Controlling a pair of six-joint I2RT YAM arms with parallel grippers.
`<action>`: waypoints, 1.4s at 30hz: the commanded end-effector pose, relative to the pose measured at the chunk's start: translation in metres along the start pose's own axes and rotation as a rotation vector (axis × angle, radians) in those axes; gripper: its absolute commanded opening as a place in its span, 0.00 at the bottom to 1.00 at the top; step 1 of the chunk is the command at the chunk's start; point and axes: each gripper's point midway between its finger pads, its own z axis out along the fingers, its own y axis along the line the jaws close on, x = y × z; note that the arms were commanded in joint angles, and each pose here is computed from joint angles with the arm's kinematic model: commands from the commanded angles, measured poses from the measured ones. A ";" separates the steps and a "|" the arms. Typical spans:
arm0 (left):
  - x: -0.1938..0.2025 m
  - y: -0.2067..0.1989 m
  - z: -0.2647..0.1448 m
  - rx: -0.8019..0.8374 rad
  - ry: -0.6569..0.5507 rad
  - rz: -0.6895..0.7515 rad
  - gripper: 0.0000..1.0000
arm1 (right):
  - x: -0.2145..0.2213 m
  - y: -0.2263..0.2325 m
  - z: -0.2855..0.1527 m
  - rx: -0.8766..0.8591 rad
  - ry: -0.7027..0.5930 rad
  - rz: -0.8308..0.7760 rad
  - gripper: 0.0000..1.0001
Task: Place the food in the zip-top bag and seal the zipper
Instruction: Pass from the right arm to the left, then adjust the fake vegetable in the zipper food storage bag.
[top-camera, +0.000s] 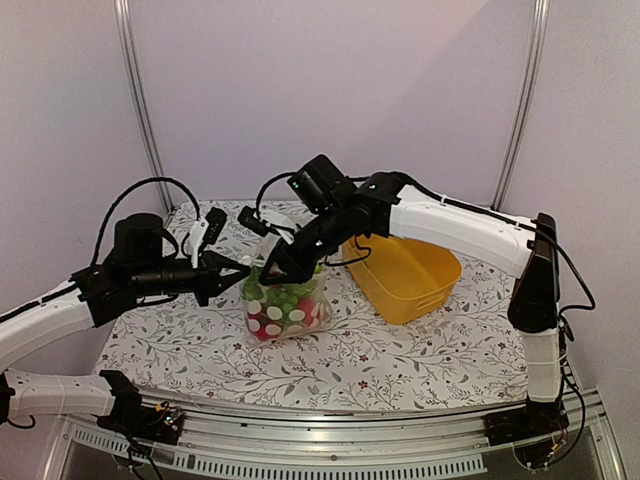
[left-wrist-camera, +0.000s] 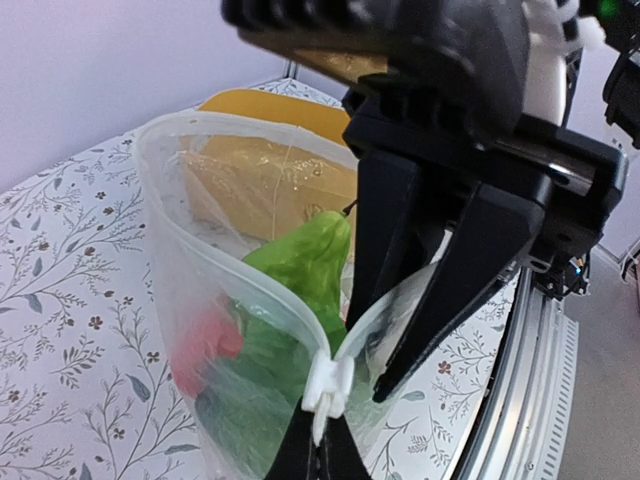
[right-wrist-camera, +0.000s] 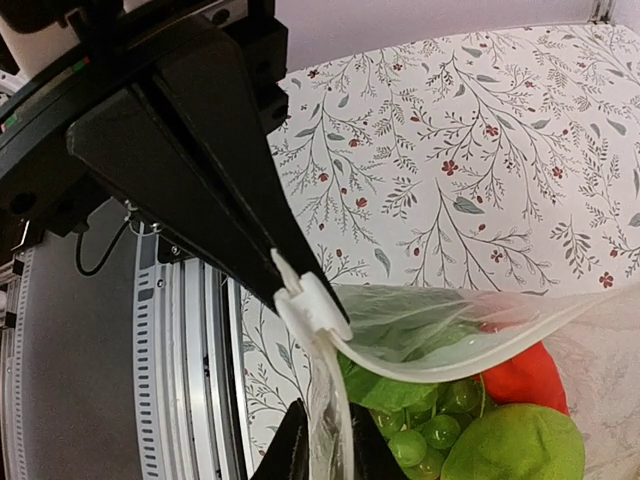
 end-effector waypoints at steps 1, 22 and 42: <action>-0.012 0.005 0.002 -0.032 -0.038 0.028 0.00 | -0.012 0.011 -0.019 -0.004 -0.039 -0.023 0.18; -0.022 0.003 -0.003 -0.041 -0.024 0.111 0.00 | -0.017 -0.052 -0.035 0.033 -0.103 0.175 0.35; -0.012 0.019 -0.002 -0.121 -0.044 0.064 0.00 | 0.048 -0.060 0.040 0.079 0.139 0.213 0.32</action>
